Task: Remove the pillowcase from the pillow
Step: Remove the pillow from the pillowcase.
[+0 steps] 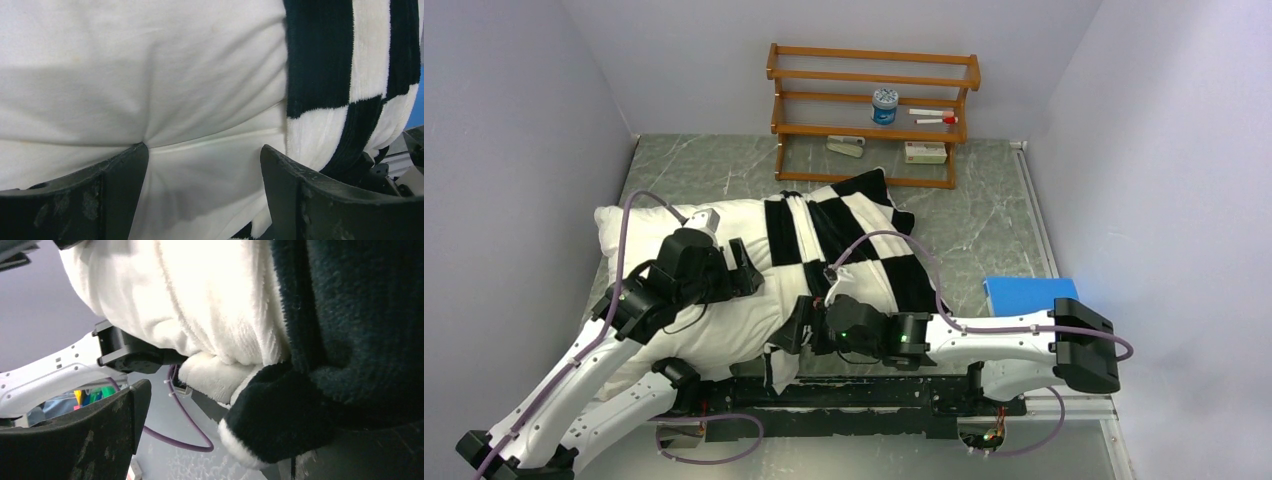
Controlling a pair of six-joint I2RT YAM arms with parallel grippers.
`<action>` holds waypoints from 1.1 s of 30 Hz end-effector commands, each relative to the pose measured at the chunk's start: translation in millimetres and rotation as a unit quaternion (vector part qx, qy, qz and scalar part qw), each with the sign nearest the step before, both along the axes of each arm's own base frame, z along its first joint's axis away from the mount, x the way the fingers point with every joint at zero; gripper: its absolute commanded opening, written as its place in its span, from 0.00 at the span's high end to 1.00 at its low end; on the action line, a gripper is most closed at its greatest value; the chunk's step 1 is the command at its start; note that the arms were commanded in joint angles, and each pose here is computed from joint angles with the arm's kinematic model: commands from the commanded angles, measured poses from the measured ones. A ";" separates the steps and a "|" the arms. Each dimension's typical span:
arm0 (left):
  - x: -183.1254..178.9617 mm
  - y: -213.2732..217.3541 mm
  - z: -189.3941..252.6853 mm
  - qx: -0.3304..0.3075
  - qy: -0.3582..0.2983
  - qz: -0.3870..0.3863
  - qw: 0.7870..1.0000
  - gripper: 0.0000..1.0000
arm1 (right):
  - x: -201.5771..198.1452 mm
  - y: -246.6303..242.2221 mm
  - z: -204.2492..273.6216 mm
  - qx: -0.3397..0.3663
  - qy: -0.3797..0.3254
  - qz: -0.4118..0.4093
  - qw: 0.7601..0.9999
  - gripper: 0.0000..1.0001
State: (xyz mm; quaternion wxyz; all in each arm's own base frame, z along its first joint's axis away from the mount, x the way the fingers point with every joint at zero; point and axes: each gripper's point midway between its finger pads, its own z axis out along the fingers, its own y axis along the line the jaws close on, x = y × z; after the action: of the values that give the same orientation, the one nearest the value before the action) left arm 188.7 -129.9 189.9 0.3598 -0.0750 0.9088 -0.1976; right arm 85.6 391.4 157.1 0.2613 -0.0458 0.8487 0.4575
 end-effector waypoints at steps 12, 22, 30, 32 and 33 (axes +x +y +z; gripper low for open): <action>-32.4 35.9 -69.7 0.108 0.126 0.029 0.986 0.31 | 78.8 -148.8 -37.2 -0.326 -0.088 -0.259 0.905 0.97; -33.8 40.0 -77.6 0.123 0.144 0.040 0.981 0.42 | 71.6 -220.7 -15.5 -0.360 -0.099 -0.255 0.892 0.92; -31.6 26.9 -63.0 0.084 0.104 0.002 0.991 0.41 | 53.1 -158.1 79.5 -0.211 -0.174 -0.072 0.959 0.37; -31.0 25.8 -61.2 0.081 0.100 0.001 0.992 0.40 | 62.7 -165.7 110.6 -0.181 -0.204 -0.106 0.956 0.28; -31.0 25.8 -61.0 0.081 0.100 0.000 0.992 0.40 | 68.7 -168.2 124.5 -0.167 -0.221 -0.124 0.953 0.24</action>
State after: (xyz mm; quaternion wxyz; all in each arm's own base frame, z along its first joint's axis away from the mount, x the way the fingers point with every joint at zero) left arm 192.2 -131.5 172.4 0.3494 -0.0883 0.9132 -0.1903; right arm 136.1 240.9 227.8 0.4043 -0.0784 0.8767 0.2484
